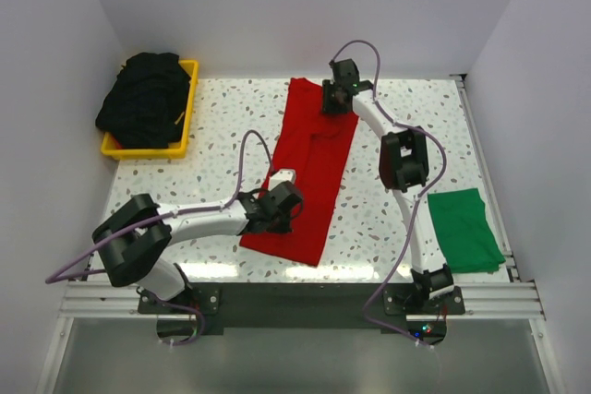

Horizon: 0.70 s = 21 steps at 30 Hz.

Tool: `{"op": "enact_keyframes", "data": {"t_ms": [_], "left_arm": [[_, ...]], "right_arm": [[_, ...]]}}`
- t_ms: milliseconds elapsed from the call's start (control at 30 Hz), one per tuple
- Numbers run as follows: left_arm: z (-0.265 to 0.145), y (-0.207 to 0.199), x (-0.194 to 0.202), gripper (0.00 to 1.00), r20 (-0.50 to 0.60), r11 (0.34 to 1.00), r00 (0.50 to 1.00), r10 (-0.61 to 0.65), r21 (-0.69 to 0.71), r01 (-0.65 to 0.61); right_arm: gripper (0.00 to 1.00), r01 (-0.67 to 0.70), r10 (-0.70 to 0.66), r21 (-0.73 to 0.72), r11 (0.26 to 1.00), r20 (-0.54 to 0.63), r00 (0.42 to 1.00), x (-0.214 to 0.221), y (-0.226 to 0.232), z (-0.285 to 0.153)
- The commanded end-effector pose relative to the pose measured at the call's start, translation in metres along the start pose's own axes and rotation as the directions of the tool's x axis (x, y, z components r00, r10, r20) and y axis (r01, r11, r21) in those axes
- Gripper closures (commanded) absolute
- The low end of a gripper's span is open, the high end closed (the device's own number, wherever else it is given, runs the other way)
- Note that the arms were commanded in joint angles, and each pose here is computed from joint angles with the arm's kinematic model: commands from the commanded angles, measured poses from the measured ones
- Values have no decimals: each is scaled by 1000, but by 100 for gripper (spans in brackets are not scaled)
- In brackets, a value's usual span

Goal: Fold and stack the t-shirts
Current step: Fold the tshirt

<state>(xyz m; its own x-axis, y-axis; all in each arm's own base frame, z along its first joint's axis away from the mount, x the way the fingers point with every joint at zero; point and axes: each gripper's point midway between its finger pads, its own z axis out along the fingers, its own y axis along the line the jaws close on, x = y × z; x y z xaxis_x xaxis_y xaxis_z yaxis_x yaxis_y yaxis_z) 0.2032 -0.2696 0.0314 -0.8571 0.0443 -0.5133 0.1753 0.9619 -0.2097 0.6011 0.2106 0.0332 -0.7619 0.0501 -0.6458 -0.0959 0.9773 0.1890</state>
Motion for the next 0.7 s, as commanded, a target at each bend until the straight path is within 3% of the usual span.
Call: {"op": "enact_keyframes", "data": {"t_ms": [0, 167, 367, 667], "left_arm": [[-3, 24, -1, 91, 58, 996, 998, -27, -86, 32], [12, 32, 18, 94, 20, 994, 1000, -24, -108, 26], [16, 13, 42, 96, -31, 998, 999, -40, -46, 39], [15, -3, 49, 95, -41, 999, 999, -34, -28, 33]], "right_arm": [[59, 11, -11, 5, 1000, 57, 998, -27, -3, -25], [58, 8, -7, -8, 1000, 90, 996, -41, 2, -37], [58, 13, -12, -7, 1000, 82, 997, -39, 0, -31], [56, 18, -16, -21, 1000, 91, 996, -41, 4, -23]]}}
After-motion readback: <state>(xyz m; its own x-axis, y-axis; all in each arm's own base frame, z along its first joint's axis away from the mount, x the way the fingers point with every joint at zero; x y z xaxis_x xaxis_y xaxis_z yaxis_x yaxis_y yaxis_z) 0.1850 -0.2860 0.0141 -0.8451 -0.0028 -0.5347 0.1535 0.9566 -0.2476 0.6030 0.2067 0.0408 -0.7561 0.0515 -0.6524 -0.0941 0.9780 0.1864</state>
